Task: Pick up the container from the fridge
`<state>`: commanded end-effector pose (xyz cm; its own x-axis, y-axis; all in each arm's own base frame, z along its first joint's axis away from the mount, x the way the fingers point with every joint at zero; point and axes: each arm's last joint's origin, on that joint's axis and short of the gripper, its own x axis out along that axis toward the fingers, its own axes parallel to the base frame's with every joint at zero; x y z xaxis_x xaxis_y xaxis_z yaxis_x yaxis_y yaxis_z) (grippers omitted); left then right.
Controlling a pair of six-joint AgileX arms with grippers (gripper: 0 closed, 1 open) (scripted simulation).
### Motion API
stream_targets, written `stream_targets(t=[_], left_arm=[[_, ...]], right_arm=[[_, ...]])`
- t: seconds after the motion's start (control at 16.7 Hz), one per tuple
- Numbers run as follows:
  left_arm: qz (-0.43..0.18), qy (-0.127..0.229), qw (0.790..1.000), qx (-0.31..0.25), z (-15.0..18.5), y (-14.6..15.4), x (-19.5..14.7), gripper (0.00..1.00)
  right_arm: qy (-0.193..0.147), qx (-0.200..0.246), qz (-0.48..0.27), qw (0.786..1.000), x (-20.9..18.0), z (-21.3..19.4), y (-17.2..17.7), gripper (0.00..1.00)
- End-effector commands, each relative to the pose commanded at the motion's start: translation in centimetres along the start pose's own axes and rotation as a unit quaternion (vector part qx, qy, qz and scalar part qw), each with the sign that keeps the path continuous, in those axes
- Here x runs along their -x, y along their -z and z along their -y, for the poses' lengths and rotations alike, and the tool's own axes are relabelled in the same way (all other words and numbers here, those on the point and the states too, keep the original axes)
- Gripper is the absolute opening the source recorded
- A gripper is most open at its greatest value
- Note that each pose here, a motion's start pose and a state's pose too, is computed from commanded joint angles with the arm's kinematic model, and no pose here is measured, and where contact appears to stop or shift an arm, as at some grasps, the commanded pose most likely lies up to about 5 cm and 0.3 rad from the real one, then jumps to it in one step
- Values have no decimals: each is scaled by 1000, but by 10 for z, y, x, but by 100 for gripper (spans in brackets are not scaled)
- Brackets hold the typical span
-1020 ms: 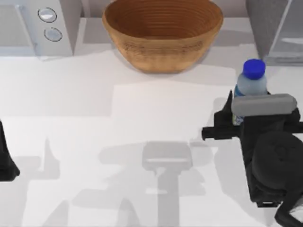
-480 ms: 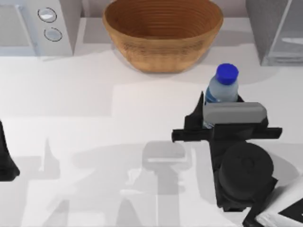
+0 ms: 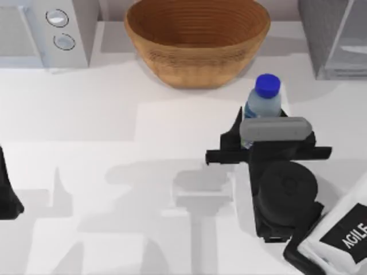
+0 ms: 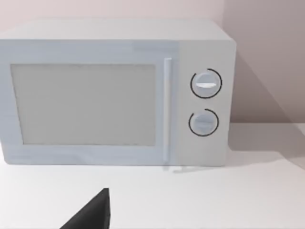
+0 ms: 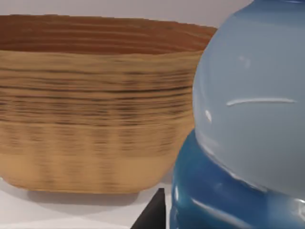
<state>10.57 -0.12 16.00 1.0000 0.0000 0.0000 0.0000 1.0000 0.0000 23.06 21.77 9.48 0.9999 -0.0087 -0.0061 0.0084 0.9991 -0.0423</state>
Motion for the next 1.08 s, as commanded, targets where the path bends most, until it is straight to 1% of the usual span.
stream_targets(t=[0.24, 0.48, 1.08], left_arm=[[0, 0, 1000, 0, 0, 0, 0, 100], [0, 0, 1000, 0, 0, 0, 0, 100], [0, 0, 1000, 0, 0, 0, 0, 100]], right_arm=[[-3, -10, 7, 1000, -25, -2, 12, 0], [-3, -11, 8, 1000, -28, -2, 13, 0], [-3, -11, 8, 1000, -28, -2, 13, 75]])
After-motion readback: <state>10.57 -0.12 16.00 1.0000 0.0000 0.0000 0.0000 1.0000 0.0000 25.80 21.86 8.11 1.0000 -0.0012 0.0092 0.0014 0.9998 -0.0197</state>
